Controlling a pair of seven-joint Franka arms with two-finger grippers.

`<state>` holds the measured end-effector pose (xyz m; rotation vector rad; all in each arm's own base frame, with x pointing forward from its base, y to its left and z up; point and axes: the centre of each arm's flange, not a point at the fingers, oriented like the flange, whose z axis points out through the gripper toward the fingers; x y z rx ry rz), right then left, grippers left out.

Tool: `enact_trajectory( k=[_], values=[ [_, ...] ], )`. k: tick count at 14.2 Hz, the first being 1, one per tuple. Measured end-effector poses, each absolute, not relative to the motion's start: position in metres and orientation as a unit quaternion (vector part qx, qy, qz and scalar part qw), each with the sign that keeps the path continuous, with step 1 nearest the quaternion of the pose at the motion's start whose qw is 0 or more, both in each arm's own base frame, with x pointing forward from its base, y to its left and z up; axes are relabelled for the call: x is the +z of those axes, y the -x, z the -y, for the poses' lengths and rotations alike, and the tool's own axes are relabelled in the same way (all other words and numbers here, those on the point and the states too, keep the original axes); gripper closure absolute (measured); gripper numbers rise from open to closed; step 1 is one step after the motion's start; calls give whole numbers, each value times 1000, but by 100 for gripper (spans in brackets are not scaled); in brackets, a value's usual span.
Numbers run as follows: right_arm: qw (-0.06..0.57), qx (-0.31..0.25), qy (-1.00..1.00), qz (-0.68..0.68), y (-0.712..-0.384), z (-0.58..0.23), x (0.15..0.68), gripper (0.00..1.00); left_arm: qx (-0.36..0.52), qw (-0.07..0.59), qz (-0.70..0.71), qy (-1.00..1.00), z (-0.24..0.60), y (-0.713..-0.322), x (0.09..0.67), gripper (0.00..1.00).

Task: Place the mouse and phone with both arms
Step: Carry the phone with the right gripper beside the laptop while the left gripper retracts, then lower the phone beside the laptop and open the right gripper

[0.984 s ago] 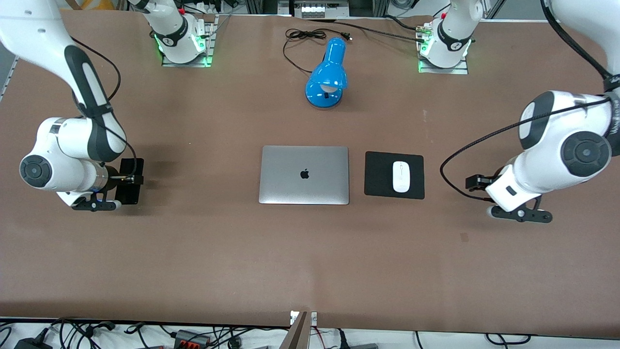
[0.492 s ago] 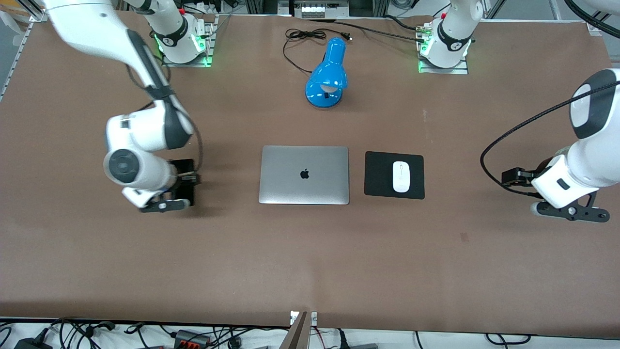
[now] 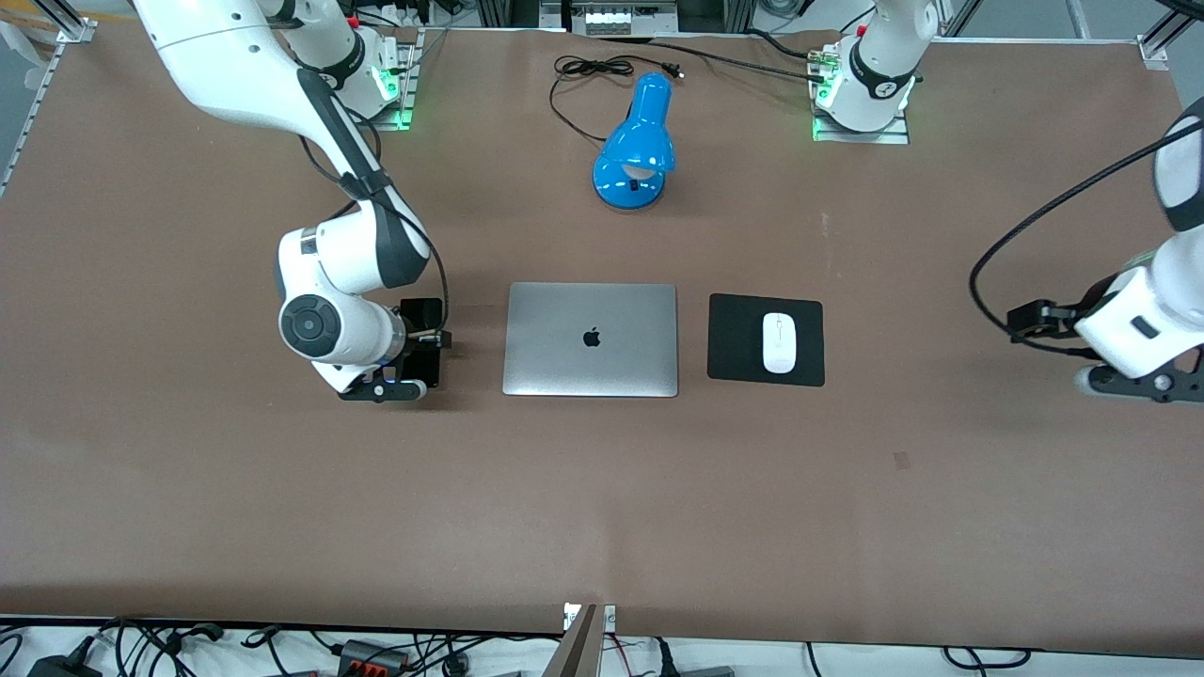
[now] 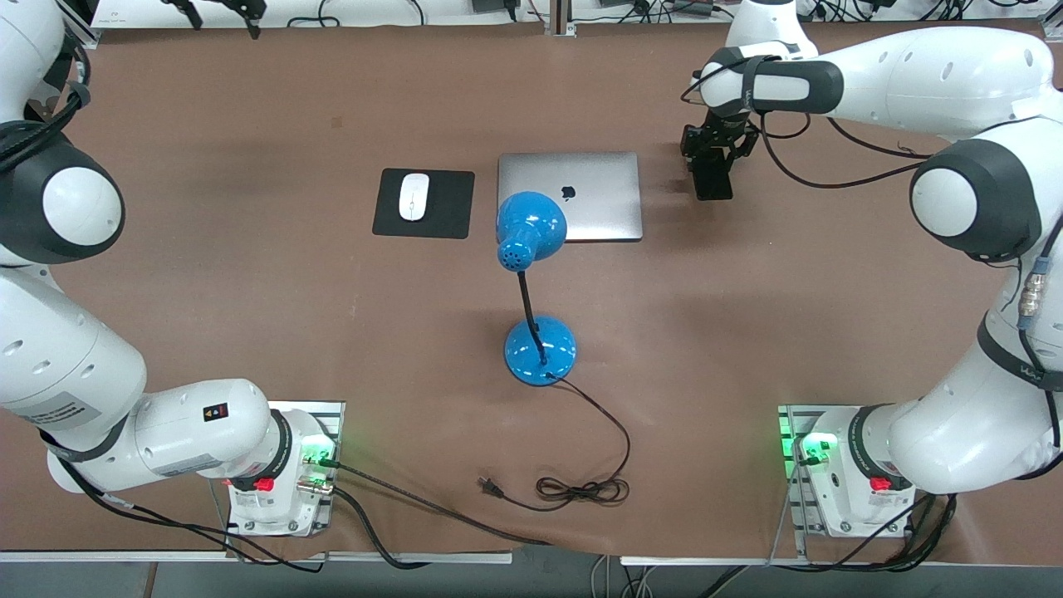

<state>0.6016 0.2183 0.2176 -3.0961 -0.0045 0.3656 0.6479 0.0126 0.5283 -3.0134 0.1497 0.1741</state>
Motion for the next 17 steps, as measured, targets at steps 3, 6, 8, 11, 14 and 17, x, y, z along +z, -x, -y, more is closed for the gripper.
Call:
enact_trajectory(
  k=[3, 6, 8, 11, 14, 17],
  values=[
    [7, 116, 993, -17, -595, -239, 202, 22, 61, 50, -47, 996, -16, -645, 532, 0],
    [6, 108, 994, -12, -589, -260, 191, 22, 61, 25, -44, 997, -7, -637, 537, 0],
    [5, 110, 994, -8, -586, -267, 185, 22, 57, 9, -25, 998, -10, -625, 540, 0],
    [4, 110, 994, 0, -582, -277, 180, 22, 7, -14, 9, 1000, -29, -602, 552, 0],
    [3, 111, 994, 1, -580, -279, 177, 22, -15, -11, 12, 1000, -29, -580, 568, 0],
    [2, 113, 994, 2, -579, -280, 173, 22, -14, -11, 14, 1000, -30, -576, 567, 0]
  ],
)
